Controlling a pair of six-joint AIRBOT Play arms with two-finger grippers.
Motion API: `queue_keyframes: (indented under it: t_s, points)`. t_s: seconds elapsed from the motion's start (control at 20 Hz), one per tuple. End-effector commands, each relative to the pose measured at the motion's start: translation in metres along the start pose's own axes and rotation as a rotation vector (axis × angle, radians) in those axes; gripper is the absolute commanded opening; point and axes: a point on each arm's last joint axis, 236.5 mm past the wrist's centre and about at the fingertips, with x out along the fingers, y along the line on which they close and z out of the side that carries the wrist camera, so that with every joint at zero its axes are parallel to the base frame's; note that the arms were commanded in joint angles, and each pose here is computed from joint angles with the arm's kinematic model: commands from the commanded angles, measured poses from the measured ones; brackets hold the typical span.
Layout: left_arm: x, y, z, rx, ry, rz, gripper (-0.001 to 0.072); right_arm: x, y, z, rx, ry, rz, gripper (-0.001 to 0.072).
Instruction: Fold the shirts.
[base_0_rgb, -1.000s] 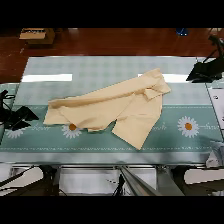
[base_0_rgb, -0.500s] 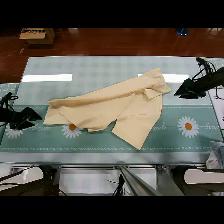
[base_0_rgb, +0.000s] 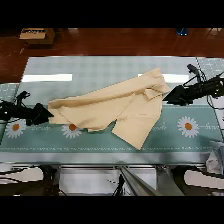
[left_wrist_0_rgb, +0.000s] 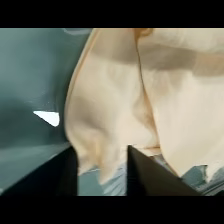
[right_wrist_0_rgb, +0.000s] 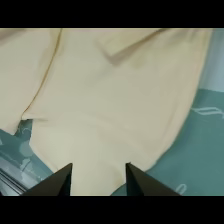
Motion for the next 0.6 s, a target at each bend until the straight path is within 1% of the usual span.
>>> queue_keyframes:
  t_s: [0.0, 0.05, 0.1, 0.25, 0.3, 0.35, 0.45, 0.55]
  points:
    - [0.006, 0.025, 0.014, 0.002, -0.043, 0.113, 0.0189, 0.017, 0.033, -0.013, -0.087, 0.053, 0.033, 0.0434]
    - [0.006, 0.027, 0.011, 0.007, -0.029, 0.123, 0.0099, 0.025, 0.044, -0.017, -0.112, 0.072, 0.043, 0.0434]
    - [0.006, 0.026, 0.009, 0.008, -0.019, 0.119, 0.0027, 0.031, 0.052, -0.02, -0.135, 0.088, 0.046, 0.0434]
    - [0.006, 0.025, 0.005, 0.015, -0.005, 0.113, 0.002, 0.048, 0.071, -0.035, -0.17, 0.154, 0.058, 0.0435]
    - [0.006, 0.025, 0.005, 0.019, -0.004, 0.113, 0.002, 0.057, 0.079, -0.044, -0.167, 0.185, 0.075, 0.0455]
    - [0.006, 0.025, 0.005, 0.023, -0.004, 0.113, 0.002, 0.067, 0.085, -0.055, -0.17, 0.217, 0.09, 0.049]
    - [0.006, 0.025, 0.005, 0.031, -0.003, 0.112, 0.002, 0.094, 0.096, -0.08, -0.176, 0.278, 0.103, 0.049]
    - [0.006, 0.024, 0.004, 0.04, 0.001, 0.111, 0.002, 0.123, 0.102, -0.103, -0.187, 0.317, 0.082, 0.049]
